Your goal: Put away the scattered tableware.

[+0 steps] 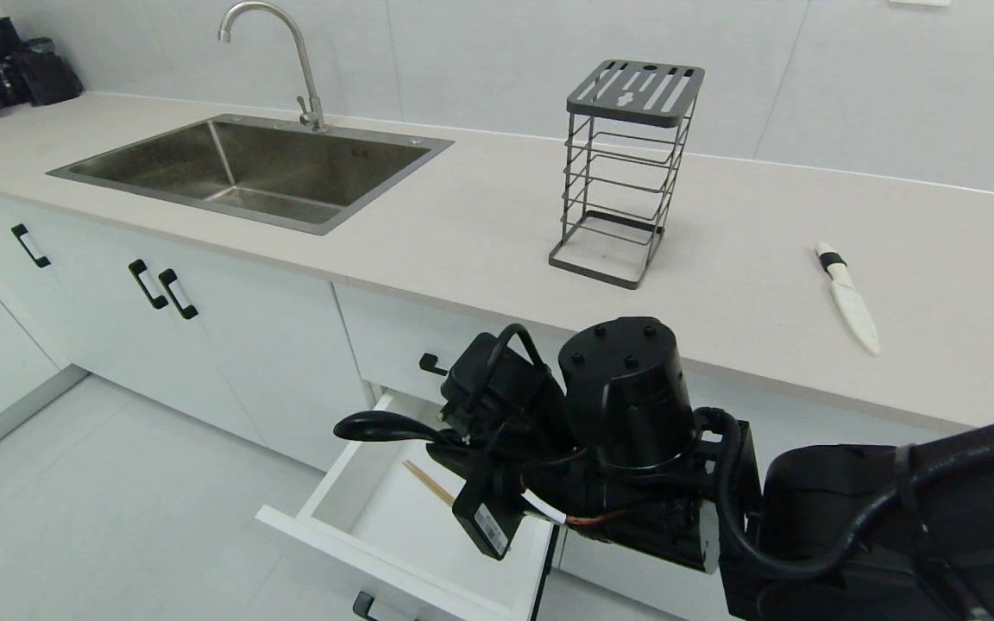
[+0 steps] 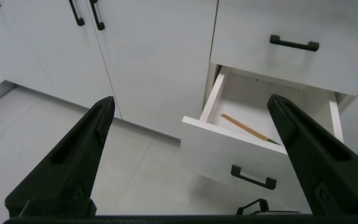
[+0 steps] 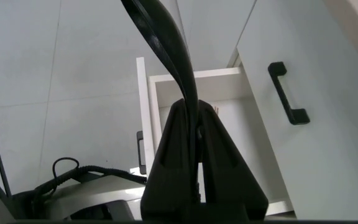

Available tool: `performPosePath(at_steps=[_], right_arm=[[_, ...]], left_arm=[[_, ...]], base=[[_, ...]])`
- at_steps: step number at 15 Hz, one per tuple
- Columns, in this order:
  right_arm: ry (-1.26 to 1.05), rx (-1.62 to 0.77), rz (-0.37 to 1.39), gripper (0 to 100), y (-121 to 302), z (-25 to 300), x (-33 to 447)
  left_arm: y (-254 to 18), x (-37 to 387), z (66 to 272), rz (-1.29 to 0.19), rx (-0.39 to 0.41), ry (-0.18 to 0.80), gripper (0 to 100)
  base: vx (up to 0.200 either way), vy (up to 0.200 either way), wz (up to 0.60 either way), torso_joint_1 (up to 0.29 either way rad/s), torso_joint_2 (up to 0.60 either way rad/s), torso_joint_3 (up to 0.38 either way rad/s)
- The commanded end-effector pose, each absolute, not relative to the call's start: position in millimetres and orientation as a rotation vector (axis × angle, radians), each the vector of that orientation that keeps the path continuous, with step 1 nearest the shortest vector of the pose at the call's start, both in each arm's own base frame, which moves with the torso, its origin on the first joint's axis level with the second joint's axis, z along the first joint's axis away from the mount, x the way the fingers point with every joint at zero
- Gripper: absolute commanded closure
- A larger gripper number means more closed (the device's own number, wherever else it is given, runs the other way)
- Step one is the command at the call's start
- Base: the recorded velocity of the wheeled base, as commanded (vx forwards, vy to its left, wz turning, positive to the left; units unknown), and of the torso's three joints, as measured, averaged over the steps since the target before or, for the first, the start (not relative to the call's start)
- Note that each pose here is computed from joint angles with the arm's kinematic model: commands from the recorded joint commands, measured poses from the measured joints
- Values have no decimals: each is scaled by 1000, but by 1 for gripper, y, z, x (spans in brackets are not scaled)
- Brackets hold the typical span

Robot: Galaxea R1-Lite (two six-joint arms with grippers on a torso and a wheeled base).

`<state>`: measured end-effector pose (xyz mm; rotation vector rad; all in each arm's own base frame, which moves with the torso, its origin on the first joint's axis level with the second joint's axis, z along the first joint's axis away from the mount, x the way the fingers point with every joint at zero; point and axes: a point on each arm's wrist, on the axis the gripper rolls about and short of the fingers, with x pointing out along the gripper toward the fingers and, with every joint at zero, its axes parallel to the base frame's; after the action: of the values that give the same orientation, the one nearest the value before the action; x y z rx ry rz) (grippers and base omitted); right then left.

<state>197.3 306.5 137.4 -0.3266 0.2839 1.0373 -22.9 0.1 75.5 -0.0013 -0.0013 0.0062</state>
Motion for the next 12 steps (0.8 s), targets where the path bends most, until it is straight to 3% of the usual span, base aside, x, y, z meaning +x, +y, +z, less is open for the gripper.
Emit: performPosePath(at_steps=[1,12], right_arm=[[292,-332,1039,100,305,135,196],[273,-325,1042,100,304,132,194]], left_arm=[[0,-23,75,8,-2,0,0],[0,-23,75,6,-2,0,0]], base=[[0,0,0,-115,217,110],[0,0,0,-233,406,178]])
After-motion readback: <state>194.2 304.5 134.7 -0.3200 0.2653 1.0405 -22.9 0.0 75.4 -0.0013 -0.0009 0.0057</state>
